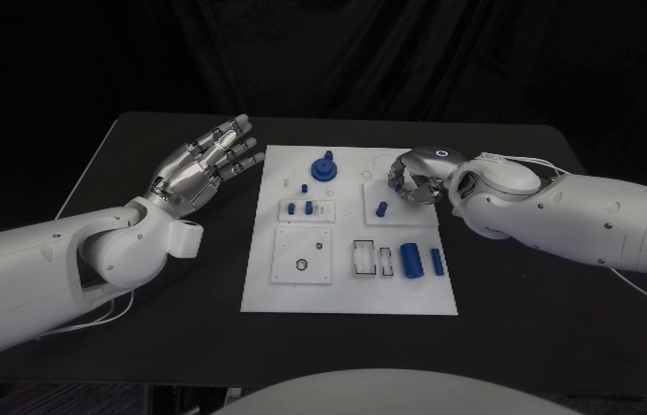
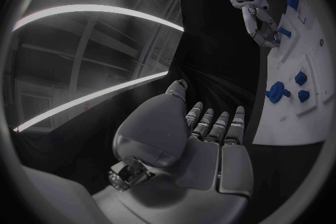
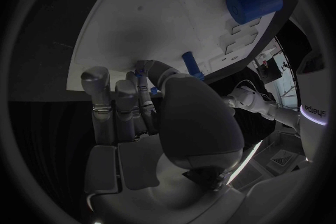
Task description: Assemble the parts on the task board
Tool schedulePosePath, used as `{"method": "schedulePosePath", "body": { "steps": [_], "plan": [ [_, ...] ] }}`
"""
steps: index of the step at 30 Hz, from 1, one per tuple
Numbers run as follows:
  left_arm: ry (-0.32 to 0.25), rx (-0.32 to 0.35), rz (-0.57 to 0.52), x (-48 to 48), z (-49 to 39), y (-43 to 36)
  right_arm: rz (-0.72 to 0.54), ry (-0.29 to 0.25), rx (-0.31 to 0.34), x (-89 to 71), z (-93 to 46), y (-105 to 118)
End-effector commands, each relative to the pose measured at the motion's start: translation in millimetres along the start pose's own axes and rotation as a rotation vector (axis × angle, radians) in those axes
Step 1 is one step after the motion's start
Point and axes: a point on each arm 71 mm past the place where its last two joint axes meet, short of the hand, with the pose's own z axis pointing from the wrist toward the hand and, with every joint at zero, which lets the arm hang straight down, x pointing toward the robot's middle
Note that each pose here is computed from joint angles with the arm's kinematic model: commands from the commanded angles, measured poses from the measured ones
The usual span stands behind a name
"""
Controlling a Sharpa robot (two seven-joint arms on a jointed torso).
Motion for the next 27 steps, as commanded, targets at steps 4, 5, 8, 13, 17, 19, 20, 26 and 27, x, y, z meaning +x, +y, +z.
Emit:
{"method": "schedulePosePath", "body": {
  "steps": [4,5,8,13,17,19,20,26,27],
  "plan": [
    [0.011,0.134,-0.017,0.7,-0.3,-8.5,0.012,0.016,0.015,8.9,-0.6,-2.4],
    [0.01,0.133,-0.017,0.6,-0.4,-8.3,0.013,0.015,0.014,9.1,-0.5,-2.5],
    [0.009,0.13,-0.016,0.1,-0.4,-8.0,0.016,0.008,0.011,9.1,-0.2,-2.7],
    [0.008,0.126,-0.015,-0.4,-0.3,-7.4,0.028,-0.015,0.002,7.8,0.2,-2.1],
    [0.007,0.121,-0.015,-0.7,-0.3,-6.8,0.035,-0.042,-0.009,5.9,0.4,-1.2],
    [0.007,0.118,-0.015,-0.9,-0.4,-6.5,0.037,-0.052,-0.013,5.2,0.4,-1.0],
    [0.007,0.117,-0.015,-0.9,-0.4,-6.5,0.038,-0.054,-0.014,5.0,0.4,-1.0],
    [0.005,0.112,-0.014,-1.4,-0.8,-6.1,0.051,-0.078,-0.016,2.8,-0.9,-1.7],
    [0.004,0.111,-0.013,-1.5,-0.8,-6.0,0.053,-0.083,-0.016,2.2,-1.5,-2.0]
  ]
}}
